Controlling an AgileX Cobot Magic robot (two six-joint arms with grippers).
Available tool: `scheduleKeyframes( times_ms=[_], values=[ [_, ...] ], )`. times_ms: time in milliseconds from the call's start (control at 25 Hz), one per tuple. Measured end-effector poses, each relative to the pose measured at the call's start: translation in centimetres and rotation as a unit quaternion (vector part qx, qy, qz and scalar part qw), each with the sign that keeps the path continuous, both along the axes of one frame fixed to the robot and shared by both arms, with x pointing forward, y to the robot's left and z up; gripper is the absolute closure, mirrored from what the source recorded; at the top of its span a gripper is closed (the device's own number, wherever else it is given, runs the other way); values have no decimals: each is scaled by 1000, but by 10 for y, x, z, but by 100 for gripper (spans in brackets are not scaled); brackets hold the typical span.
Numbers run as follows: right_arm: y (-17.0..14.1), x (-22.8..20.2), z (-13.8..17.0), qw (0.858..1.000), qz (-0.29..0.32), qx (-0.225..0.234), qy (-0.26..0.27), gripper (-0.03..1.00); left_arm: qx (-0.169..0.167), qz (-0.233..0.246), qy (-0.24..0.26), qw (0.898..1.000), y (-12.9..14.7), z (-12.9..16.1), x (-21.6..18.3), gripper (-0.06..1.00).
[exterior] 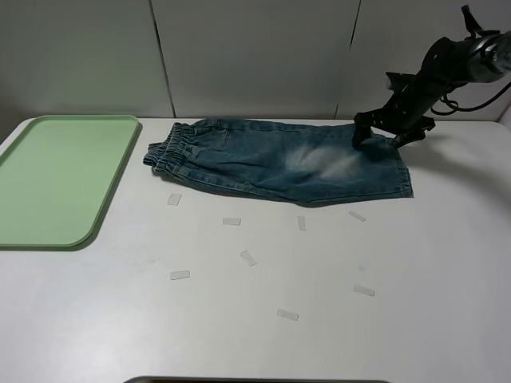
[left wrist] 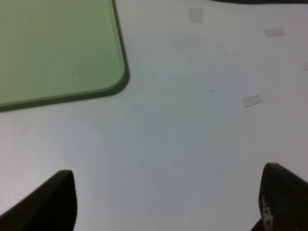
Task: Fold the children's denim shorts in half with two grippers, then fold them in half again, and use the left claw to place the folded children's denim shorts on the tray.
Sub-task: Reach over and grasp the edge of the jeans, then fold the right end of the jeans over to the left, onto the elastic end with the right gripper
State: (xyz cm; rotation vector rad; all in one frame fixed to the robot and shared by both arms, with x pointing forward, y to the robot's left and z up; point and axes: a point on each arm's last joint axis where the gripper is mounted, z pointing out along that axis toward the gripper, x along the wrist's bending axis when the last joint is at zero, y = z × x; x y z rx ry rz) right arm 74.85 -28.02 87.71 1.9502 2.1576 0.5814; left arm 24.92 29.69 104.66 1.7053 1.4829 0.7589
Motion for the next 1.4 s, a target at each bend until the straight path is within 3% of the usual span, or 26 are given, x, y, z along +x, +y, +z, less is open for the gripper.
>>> scheduleKeyframes(
  times_ms=[400, 480, 680, 760, 960, 1160, 1400],
  values=[
    [11, 0, -2, 1000, 6, 21, 11, 28, 0, 0, 0, 1000, 0, 0, 0, 18],
    [20, -2, -2, 999, 12, 28, 17, 38, 0, 0, 0, 1000, 0, 0, 0, 18],
    [40, -7, -5, 998, 32, 36, 36, 84, 0, 0, 0, 1000, 0, 0, 0, 18],
    [44, -8, -5, 998, 38, 34, 41, 95, 0, 0, 0, 1000, 0, 0, 0, 18],
    [47, -13, 4, 996, 69, -12, 52, 95, 0, 0, 0, 1000, 0, 0, 0, 18],
    [36, -20, 35, 992, 86, -75, 58, 95, 0, 0, 0, 1000, 0, 0, 0, 18],
    [1, -32, 54, 980, 46, -159, 111, 95, 0, 0, 0, 1000, 0, 0, 0, 18]
  ],
)
